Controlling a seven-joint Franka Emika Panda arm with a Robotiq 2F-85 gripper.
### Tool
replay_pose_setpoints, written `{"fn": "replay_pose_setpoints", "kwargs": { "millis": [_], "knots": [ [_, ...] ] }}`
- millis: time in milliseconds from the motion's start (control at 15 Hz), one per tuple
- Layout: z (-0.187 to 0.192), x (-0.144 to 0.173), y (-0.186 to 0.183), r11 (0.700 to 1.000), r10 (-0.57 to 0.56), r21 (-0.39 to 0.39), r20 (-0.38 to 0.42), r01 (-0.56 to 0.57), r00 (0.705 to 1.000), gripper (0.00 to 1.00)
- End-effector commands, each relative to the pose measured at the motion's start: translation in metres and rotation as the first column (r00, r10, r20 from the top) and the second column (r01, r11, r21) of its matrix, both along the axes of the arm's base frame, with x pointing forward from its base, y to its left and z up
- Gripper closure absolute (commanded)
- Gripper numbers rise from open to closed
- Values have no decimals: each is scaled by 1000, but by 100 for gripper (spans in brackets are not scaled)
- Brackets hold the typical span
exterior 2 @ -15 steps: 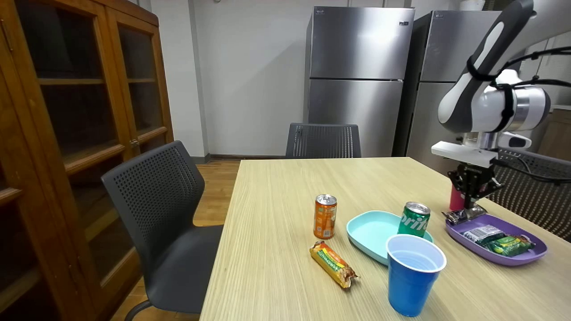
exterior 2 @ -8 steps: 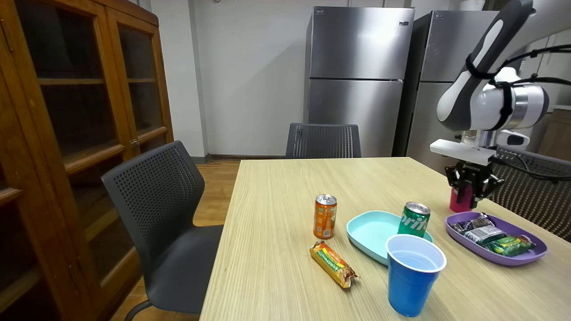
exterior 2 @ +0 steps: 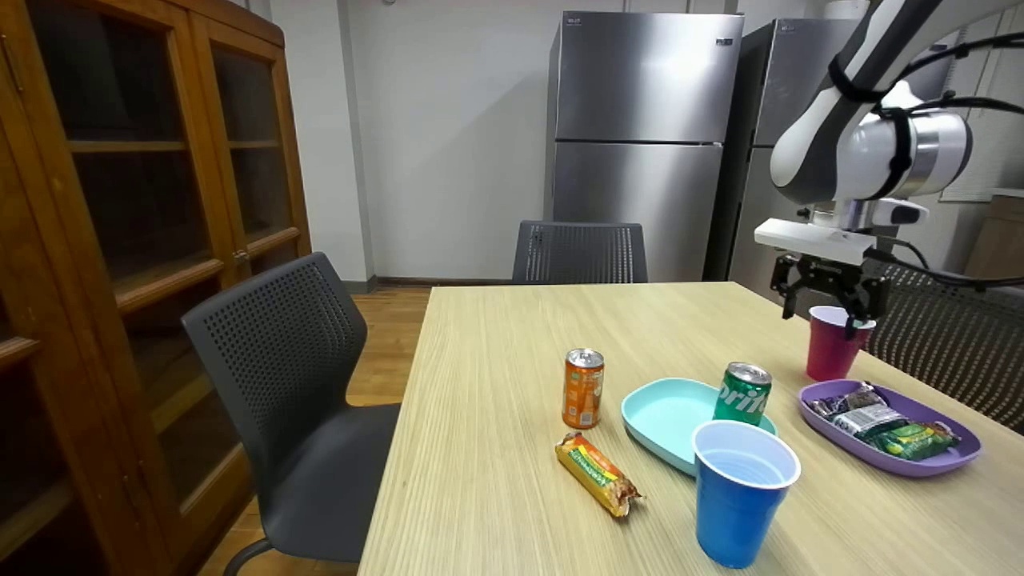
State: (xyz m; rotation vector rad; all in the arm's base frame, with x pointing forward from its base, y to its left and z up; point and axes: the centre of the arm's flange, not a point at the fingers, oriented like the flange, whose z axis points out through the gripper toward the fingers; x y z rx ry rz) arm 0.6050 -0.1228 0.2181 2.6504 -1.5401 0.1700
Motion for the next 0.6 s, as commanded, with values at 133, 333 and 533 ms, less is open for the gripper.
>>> {"fn": "replay_pose_setpoints", "kwargs": {
  "millis": [133, 333, 533],
  "knots": [
    [44, -15, 63, 986, 165, -21, 50, -164, 985, 0],
    [56, -15, 97, 970, 242, -11, 69, -242, 968, 0],
    [64, -16, 130, 947, 320, 0, 84, -321, 944, 0]
  ]
}}
